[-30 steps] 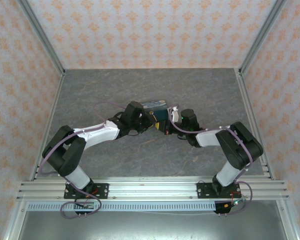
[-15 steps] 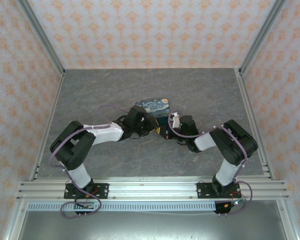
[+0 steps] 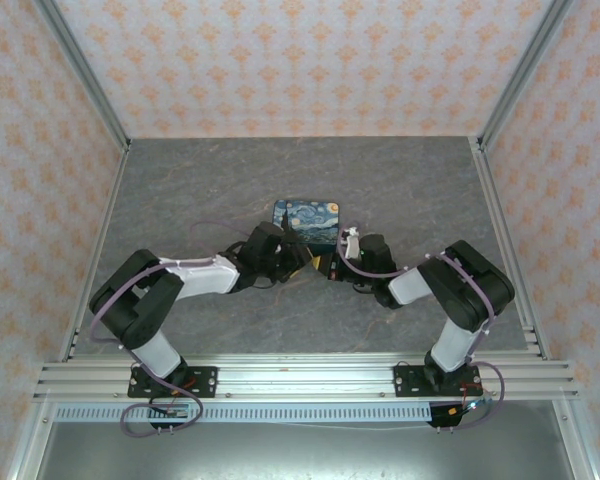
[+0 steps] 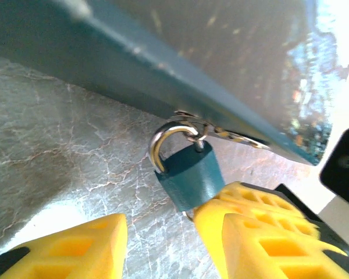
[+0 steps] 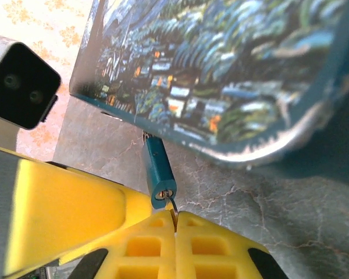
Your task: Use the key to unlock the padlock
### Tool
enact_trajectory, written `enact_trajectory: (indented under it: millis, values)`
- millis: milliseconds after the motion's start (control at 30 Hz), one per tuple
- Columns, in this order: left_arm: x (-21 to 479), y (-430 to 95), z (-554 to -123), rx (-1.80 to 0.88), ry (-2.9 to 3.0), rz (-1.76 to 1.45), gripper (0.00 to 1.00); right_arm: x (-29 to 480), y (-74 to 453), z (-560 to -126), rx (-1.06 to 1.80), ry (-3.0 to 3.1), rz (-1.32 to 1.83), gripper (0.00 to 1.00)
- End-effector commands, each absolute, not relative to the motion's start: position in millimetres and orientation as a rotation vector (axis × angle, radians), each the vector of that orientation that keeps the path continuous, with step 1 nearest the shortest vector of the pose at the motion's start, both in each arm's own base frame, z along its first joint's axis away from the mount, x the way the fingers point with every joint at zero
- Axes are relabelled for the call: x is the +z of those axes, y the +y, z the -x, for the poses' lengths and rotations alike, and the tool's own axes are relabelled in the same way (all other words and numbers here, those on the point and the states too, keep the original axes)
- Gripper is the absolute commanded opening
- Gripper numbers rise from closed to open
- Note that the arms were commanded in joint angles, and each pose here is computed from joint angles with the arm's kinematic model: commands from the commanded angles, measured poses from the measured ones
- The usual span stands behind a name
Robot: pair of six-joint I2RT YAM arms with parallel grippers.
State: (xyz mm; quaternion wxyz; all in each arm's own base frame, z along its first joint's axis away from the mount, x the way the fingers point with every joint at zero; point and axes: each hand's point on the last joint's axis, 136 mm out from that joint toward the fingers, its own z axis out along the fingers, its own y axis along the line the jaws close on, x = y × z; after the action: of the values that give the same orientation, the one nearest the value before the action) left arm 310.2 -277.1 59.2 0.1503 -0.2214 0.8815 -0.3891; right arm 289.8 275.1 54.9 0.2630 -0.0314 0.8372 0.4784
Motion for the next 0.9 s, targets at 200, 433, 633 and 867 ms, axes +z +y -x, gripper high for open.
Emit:
enact_trajectory:
  millis: [200,433,633,867]
  values:
    - [71,-277,-327,-1.265,2.32,0.804,0.48,68,280,-280,1.33,2.258,0.037,0.0]
    - [64,-277,-330,-1.248,2.296,0.872,0.45,72,277,-277,1.335,2.27,-0.009,0.0]
    - [57,-287,-327,-1.265,2.317,0.889,0.42,75,281,-276,1.37,2.28,-0.019,0.0]
    - [56,-291,-327,-1.269,2.309,0.904,0.26,78,283,-274,1.388,2.276,-0.008,0.0]
